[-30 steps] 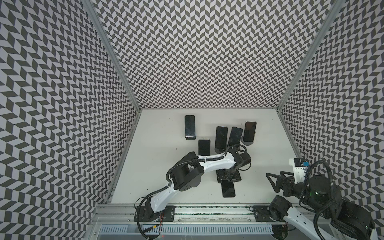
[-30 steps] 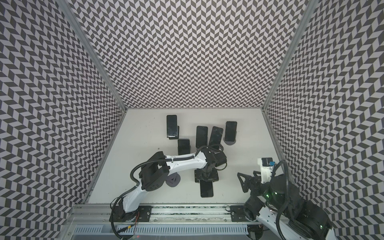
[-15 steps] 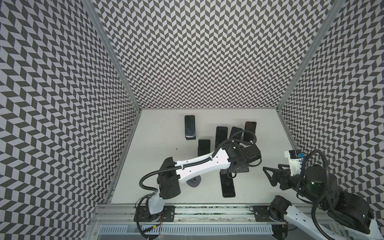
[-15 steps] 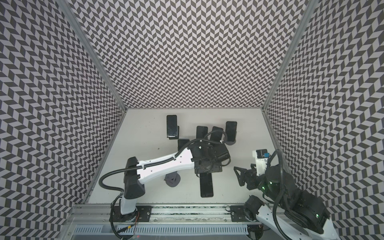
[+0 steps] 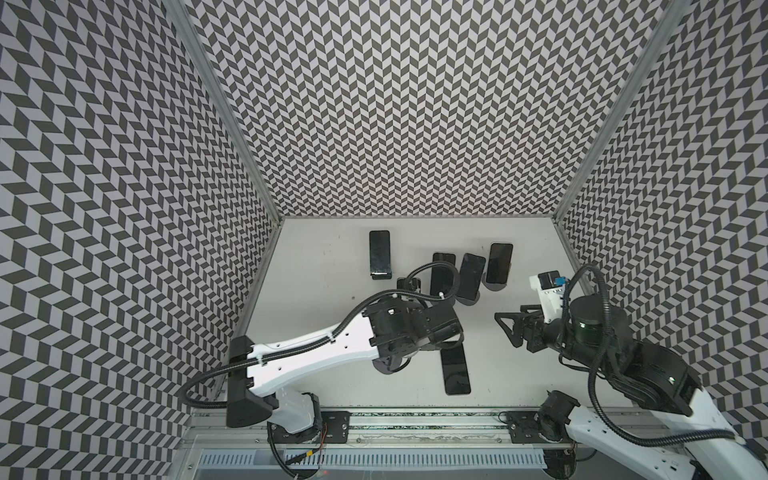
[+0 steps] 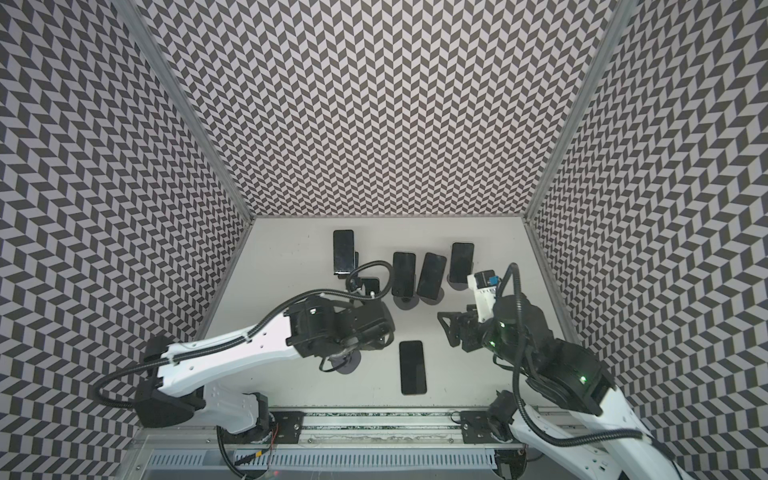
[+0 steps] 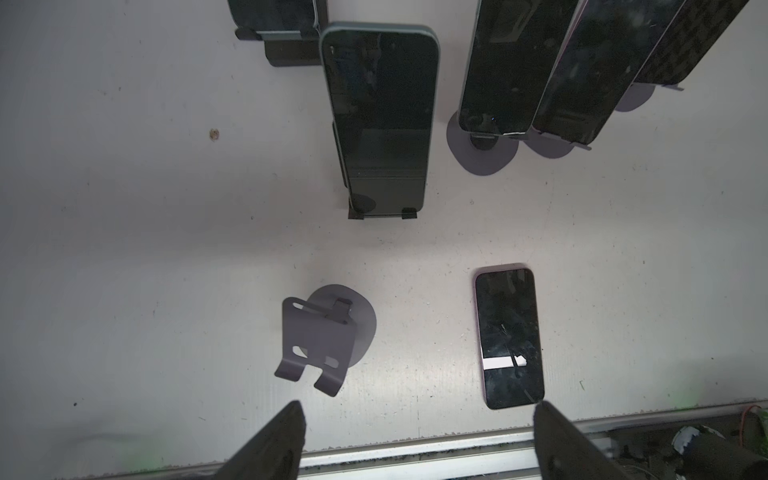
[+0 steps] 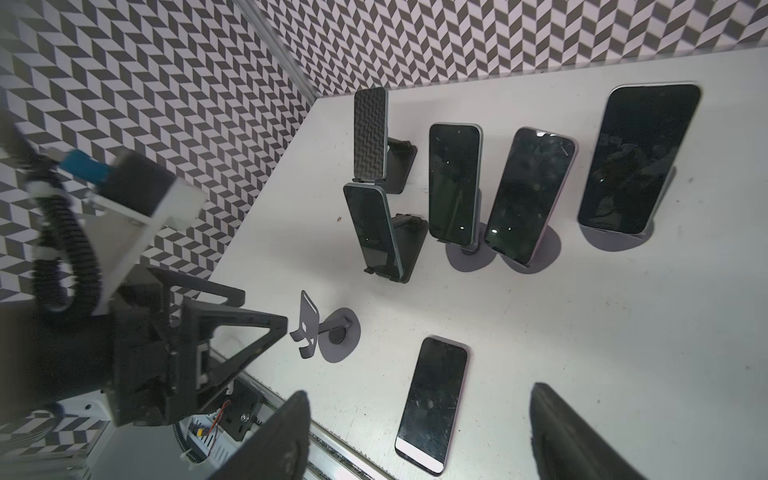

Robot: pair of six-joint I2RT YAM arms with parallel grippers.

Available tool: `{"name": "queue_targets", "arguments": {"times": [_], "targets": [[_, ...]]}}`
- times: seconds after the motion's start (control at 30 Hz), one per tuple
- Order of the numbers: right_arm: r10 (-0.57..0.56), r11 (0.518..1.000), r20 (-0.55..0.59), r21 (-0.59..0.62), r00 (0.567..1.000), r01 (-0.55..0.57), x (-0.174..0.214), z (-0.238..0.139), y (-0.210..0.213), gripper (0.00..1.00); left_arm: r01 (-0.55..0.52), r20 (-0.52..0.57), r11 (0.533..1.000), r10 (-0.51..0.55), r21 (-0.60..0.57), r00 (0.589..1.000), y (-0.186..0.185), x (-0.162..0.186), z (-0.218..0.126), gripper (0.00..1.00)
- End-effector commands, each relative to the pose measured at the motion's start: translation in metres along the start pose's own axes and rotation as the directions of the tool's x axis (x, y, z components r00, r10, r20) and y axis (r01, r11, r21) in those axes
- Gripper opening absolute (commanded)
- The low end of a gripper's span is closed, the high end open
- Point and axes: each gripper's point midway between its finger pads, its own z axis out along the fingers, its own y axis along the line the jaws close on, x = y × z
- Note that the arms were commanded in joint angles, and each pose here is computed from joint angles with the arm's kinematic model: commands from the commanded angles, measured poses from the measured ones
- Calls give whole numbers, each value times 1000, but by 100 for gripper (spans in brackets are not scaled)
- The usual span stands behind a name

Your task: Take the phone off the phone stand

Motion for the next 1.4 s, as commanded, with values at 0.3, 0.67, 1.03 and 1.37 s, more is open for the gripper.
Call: {"name": "queue_targets", "arguments": {"times": [0.3,0.67,1.03,1.37], "targets": [[114,990,-149,-67,982,-125,9,61,47,69,151,165,920,-222,361,961,60,-10,-39,86],[84,993,-147,-68,986,-95,21,92,100,74,-49,147,987,26,152,989,69,0,-8,91],[62,994,-159,-75,985,-74,40,138,107,77,-103,221,984,69,148,973,70,3,14,92],[100,995,-130,3,986,-100,51,184,87,79,-114,262,979,67,171,963,71,13,39,92]]}}
